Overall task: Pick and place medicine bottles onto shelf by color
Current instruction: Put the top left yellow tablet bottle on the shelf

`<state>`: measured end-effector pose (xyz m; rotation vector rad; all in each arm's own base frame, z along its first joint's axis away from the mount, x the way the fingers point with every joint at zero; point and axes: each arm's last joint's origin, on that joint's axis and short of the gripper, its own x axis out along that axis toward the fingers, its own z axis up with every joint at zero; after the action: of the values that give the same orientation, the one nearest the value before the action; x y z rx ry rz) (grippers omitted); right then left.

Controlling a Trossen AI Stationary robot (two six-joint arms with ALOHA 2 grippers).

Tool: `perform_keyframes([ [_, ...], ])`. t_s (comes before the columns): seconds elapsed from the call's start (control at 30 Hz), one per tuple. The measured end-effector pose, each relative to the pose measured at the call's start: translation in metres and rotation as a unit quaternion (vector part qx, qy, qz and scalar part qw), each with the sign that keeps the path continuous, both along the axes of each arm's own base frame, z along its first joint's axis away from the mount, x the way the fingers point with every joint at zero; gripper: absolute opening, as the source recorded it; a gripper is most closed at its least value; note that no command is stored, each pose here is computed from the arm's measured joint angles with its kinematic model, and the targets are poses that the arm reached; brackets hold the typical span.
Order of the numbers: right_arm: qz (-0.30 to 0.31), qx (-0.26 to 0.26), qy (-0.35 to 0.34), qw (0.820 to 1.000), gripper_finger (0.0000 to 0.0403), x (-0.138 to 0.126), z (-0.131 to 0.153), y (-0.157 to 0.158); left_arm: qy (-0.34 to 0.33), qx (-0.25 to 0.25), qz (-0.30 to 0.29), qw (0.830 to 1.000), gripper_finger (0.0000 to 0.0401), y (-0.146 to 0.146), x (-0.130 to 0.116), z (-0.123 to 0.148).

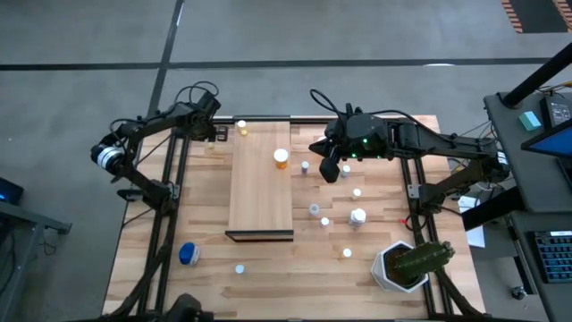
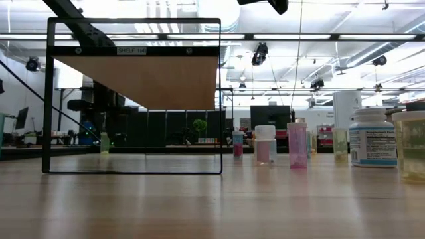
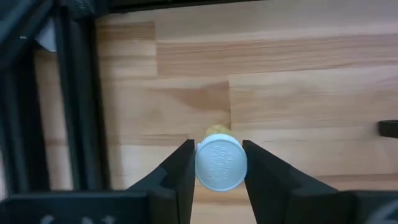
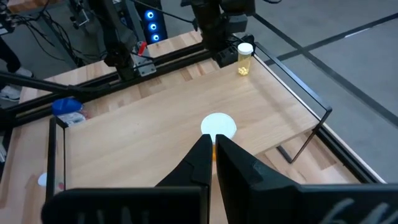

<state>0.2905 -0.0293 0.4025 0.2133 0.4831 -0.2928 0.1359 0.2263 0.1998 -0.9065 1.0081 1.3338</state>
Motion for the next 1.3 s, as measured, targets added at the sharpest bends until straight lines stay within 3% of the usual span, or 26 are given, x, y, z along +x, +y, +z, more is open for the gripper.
perform_keyframes([
  [0.23, -0.002, -0.002, 0.0, 1.0, 0.0011, 0.0, 0.0, 0.0, -0.009, 0.046, -0.028, 0.999, 0.0108, -0.013, -0.006, 0.067],
  [0.47, 0.0, -0.006, 0.001, 1.0, 0.0011, 0.0, 0.0, 0.0, -0.048, 0.096, -0.073, 0.992, 0.011, -0.061, -0.015, 0.153],
  [0.6, 0.001, -0.007, 0.002, 1.0, 0.0011, 0.0, 0.0, 0.0, -0.101, 0.11, -0.104, 0.983, 0.011, -0.096, -0.016, 0.187],
  [0.77, 0.004, -0.013, 0.007, 1.0, 0.0011, 0.0, -0.002, 0.0, -0.206, 0.114, -0.166, 0.958, 0.011, -0.138, -0.017, 0.219],
  [0.97, 0.007, -0.015, 0.015, 1.0, 0.0011, 0.001, -0.007, 0.0, -0.29, 0.088, -0.248, 0.92, 0.0111, -0.174, -0.012, 0.238],
  [1.1, 0.003, -0.009, 0.017, 1.0, 0.0011, 0.001, -0.009, 0.0, -0.315, 0.078, -0.297, 0.898, 0.0111, -0.184, 0.016, 0.238],
  [1.2, 0.001, -0.005, 0.015, 1.0, 0.0011, 0.001, -0.009, 0.0, -0.303, 0.074, -0.319, 0.895, 0.0111, -0.184, 0.05, 0.23],
  [1.3, -0.001, -0.002, 0.015, 1.0, 0.0011, 0.001, -0.009, 0.0, -0.237, 0.048, -0.337, 0.91, 0.0111, -0.179, 0.082, 0.21],
])
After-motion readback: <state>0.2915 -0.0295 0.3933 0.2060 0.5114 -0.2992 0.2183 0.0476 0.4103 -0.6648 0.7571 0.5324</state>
